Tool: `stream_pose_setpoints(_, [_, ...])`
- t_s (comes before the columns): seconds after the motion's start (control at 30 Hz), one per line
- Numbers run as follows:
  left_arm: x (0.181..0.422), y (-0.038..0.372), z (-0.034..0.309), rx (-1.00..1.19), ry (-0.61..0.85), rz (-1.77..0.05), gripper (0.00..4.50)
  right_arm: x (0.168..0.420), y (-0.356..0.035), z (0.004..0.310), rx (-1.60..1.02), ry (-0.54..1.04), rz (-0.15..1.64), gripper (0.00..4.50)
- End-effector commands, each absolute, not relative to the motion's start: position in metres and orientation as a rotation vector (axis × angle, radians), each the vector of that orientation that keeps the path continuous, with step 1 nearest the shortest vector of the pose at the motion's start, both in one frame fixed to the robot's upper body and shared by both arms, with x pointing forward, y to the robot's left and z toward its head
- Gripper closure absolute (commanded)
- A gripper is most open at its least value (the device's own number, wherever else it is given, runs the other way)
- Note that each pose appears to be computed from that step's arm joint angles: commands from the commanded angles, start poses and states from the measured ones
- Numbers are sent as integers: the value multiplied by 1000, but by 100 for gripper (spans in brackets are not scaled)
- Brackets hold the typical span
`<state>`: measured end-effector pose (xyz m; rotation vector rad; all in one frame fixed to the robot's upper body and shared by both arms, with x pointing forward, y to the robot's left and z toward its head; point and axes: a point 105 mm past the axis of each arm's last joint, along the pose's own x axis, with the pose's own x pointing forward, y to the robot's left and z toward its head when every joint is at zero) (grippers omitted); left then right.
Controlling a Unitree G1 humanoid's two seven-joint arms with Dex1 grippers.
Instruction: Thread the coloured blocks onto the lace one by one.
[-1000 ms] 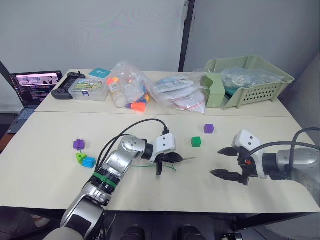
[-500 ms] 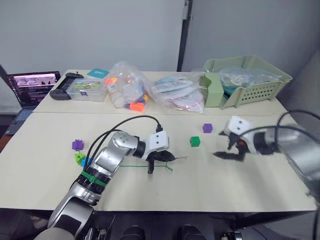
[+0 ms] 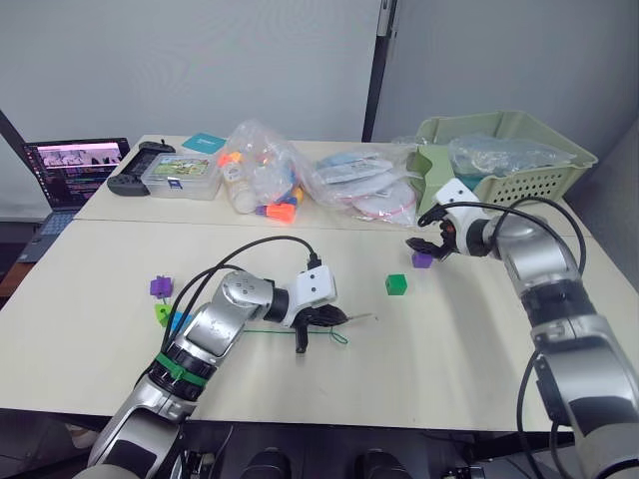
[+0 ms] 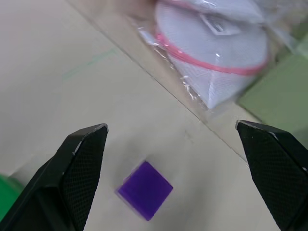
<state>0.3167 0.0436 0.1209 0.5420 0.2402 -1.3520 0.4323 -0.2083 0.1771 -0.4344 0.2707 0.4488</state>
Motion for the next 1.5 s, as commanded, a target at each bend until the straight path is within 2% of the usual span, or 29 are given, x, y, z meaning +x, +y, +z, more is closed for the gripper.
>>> stream_pose_setpoints(0.03, [317,40,135,548,183,-1347,445,428,-210,179,-302,196,337,0])
stream_pose_setpoints(0.27, [318,36,136,548,177,-1357,445,417,-201,153,-200,169,244,0])
stream_pose_setpoints(0.73, [320,37,137,553,171,-1352,445,436,-194,133,-65,180,199,0])
stream_pose_setpoints(0.77, [320,37,137,553,171,-1352,450,437,-194,132,-63,180,197,51])
stream_pose_setpoints(0.8, [320,37,137,553,170,-1351,450,437,-194,132,-58,176,191,74])
stream_pose_setpoints(1.03, [319,31,137,549,159,-1379,450,430,-203,147,-13,114,172,315])
stream_pose_setpoints(1.07, [319,30,137,547,157,-1384,450,426,-204,151,-5,104,173,333])
stream_pose_setpoints(1.27, [317,20,135,539,144,-1433,450,394,-220,163,-11,85,150,333])
stream_pose_setpoints(1.33, [316,14,134,537,139,-1460,450,375,-226,167,-9,80,137,333])
stream_pose_setpoints(1.5, [317,3,130,540,135,-1514,450,333,-211,168,9,89,146,333])
